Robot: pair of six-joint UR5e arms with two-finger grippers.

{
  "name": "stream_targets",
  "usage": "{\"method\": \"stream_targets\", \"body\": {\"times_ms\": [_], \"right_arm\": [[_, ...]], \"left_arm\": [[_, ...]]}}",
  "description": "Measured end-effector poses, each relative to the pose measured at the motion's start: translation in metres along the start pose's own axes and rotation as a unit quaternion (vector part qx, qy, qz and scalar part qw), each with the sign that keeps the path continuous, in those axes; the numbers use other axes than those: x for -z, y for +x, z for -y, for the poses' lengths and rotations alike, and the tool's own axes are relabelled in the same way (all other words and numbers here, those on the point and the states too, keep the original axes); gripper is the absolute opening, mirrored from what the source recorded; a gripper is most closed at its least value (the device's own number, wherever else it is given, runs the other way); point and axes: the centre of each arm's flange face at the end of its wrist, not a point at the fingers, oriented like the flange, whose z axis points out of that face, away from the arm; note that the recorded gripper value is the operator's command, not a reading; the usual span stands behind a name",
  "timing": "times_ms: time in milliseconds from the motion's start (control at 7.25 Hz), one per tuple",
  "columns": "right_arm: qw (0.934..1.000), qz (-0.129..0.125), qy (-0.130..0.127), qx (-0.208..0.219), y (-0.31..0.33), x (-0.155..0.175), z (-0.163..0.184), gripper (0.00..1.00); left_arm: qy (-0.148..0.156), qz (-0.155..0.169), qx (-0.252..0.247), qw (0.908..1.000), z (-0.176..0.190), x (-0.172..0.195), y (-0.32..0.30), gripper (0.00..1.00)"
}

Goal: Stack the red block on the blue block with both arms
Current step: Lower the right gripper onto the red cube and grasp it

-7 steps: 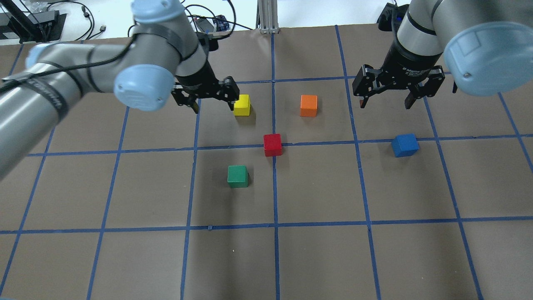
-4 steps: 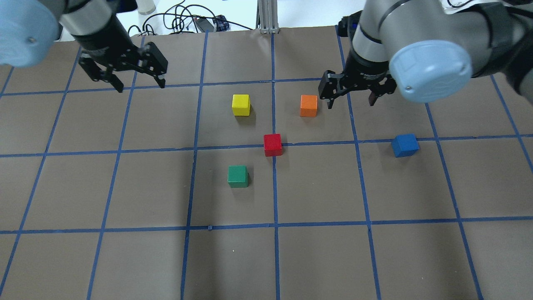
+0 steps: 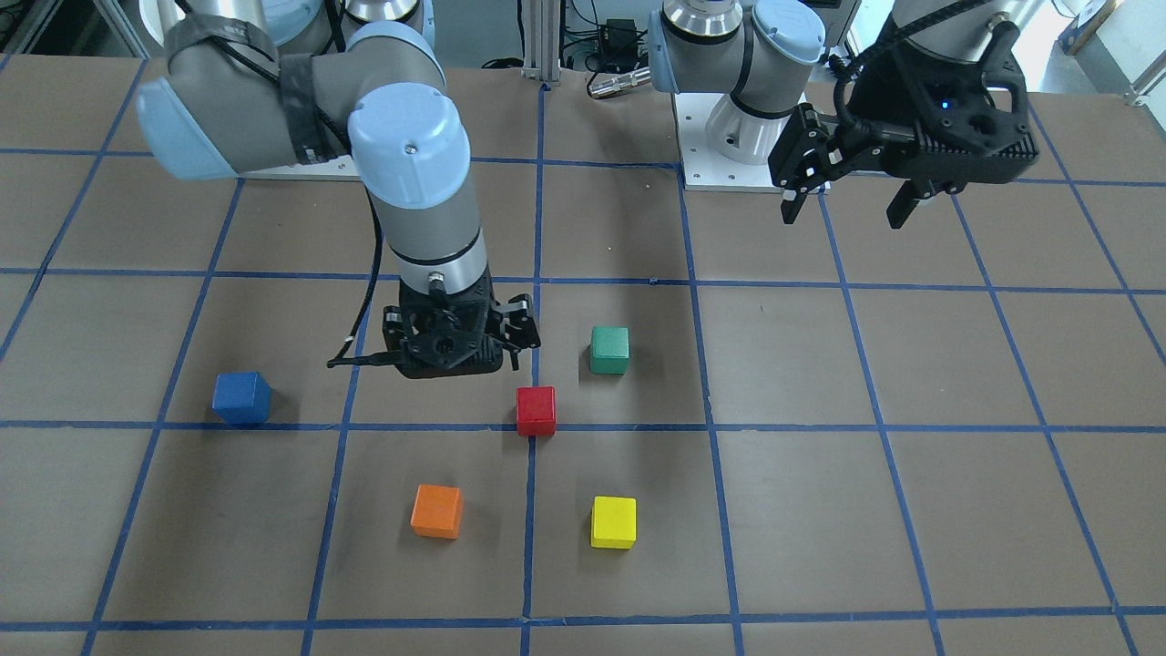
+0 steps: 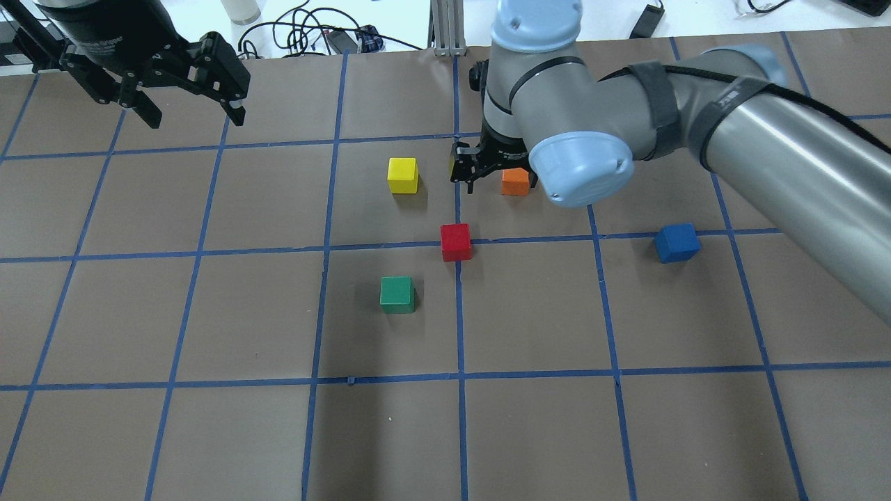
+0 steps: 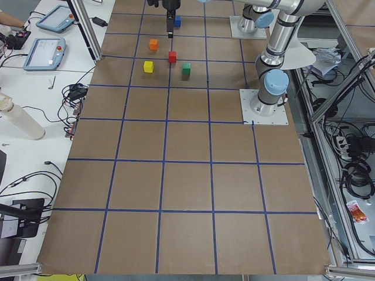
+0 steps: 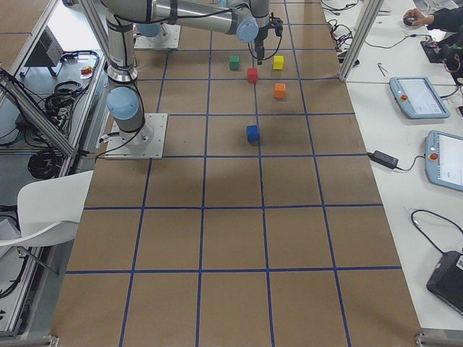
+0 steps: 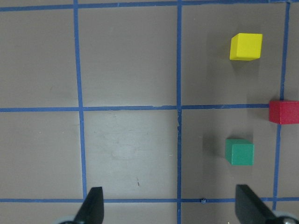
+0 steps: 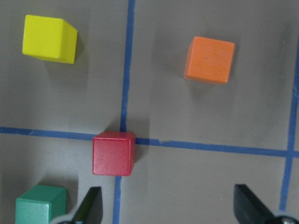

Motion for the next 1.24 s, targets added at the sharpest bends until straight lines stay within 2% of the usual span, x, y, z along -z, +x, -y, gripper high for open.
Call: {"method": "stream_targets", "body": {"times_ms": [276, 690, 1241], "right_arm": [[0.9998, 0.000, -0.011, 0.015, -0.028, -0.041, -0.001, 1.00], [0.9987, -0.006, -0.044, 0.025, -0.041, -0.087, -0.003, 1.00], [0.9977, -0.010, -0.062, 0.024, -0.044, -0.122, 0.003, 1.00]], "left_arm": [[-0.015, -0.005, -0.004, 0.9999, 0.000, -0.018, 0.006, 1.00], [-0.027, -0.005, 0.012, 0.9996, -0.015, -0.030, 0.007, 1.00], [-0.027, -0.005, 0.017, 0.9995, -0.018, -0.033, 0.008, 1.00]]}}
